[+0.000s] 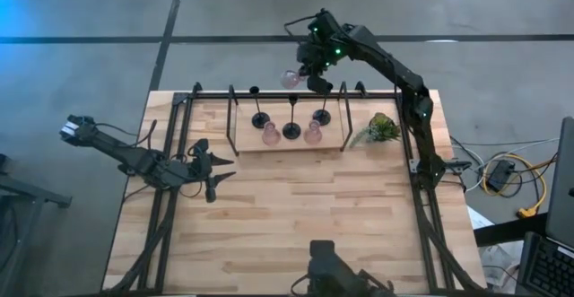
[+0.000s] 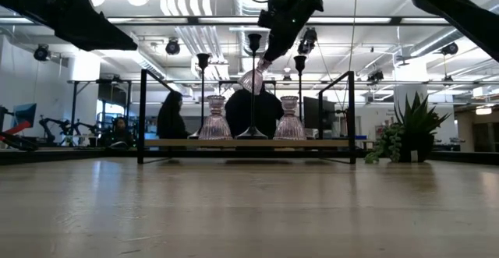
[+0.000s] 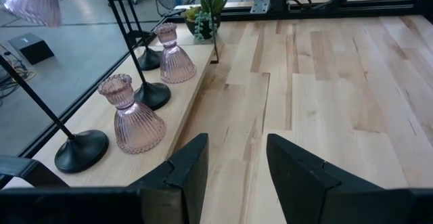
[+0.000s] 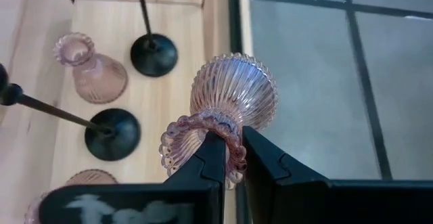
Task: Pick & Place candle stick holders
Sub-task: Put the pink candle holder on the shelf
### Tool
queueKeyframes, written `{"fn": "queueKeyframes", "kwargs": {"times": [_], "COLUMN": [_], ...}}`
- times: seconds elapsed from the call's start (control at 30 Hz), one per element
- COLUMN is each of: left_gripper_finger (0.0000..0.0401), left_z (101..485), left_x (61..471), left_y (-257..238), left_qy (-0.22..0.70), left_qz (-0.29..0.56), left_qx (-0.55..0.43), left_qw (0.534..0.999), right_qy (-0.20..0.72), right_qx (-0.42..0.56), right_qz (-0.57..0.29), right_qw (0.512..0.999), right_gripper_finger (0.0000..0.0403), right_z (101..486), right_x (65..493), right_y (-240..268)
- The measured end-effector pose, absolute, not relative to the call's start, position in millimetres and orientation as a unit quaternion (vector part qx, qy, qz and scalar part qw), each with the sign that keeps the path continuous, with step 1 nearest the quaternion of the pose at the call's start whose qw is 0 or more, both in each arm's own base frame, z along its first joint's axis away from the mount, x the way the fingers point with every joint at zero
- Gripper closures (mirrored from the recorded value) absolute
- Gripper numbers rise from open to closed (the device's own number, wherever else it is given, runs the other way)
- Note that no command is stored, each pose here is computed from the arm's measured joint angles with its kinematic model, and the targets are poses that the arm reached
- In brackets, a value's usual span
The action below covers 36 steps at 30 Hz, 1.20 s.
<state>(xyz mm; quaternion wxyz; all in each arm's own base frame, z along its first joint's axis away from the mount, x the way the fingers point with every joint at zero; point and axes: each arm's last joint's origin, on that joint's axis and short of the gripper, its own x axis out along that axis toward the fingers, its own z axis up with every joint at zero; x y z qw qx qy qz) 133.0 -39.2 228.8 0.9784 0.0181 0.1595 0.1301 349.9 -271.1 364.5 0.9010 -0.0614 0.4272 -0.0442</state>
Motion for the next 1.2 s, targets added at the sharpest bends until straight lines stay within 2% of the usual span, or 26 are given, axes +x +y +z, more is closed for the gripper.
{"fn": "queueKeyframes", "kwargs": {"times": [1.2], "left_gripper_finger": [0.0247], "left_z": [228.5], "left_x": [132.9], "left_y": [-39.2], "left_qy": [0.16], "left_qz": [0.13], "left_qx": [0.018], "left_qw": [0.978], "right_qy": [0.506], "right_qx": [-0.064], "right_qz": [-0.016], "right_qw": [0.86], "right_gripper_finger": [0.0383], "right_z": [320.4], "right_x": [371.8], "right_y": [-254.0]}}
